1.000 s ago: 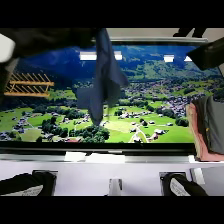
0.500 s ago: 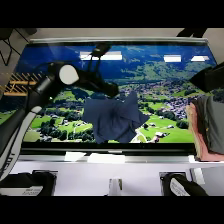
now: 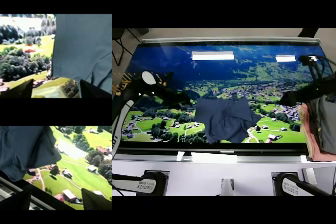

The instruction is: Fold the shirts.

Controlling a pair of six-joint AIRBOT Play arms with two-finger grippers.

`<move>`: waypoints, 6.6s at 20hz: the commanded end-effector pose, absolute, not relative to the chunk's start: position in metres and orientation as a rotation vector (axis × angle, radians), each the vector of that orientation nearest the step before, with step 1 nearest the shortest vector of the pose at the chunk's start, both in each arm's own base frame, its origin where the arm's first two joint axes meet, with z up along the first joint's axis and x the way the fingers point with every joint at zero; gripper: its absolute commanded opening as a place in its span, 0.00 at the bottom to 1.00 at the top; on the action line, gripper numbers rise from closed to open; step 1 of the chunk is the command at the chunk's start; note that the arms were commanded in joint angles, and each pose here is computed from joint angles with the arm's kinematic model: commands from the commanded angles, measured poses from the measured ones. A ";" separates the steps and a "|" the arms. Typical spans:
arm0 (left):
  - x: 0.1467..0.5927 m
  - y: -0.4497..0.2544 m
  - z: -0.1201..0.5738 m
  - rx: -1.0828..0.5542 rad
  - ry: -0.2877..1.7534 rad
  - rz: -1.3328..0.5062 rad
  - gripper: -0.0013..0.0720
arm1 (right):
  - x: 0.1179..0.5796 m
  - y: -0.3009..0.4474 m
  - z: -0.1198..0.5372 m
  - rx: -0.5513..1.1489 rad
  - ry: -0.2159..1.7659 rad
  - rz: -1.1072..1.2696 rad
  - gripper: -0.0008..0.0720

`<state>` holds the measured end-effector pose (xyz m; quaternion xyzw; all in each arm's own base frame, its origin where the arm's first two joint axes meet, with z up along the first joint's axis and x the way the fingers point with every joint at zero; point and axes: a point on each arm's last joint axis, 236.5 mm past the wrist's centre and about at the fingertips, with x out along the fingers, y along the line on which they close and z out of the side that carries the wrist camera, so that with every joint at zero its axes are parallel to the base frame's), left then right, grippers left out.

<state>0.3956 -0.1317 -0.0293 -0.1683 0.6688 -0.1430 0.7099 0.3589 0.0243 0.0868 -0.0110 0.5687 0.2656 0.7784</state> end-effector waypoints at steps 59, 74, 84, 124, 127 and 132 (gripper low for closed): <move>0.480 -0.132 0.150 -0.144 0.796 -0.466 0.07 | 0.305 0.128 -0.016 -0.101 1.155 0.574 0.04; 0.489 -0.131 0.071 -0.245 1.067 -0.477 0.86 | 0.324 0.128 -0.028 -0.073 1.125 0.539 0.04; 0.404 -0.089 -0.040 -0.460 1.481 -0.266 0.95 | 0.319 0.129 -0.030 -0.076 1.148 0.549 0.04; 0.493 -0.128 0.217 -0.062 0.687 -0.362 0.07 | 0.308 0.105 0.075 -0.195 0.976 0.487 0.04; 0.515 -0.164 0.120 -0.051 0.876 -0.405 0.07 | 0.319 0.106 0.059 -0.163 1.012 0.469 0.04; 0.482 -0.196 0.034 -0.048 1.173 -0.477 0.81 | 0.324 0.111 0.026 -0.124 1.112 0.479 0.04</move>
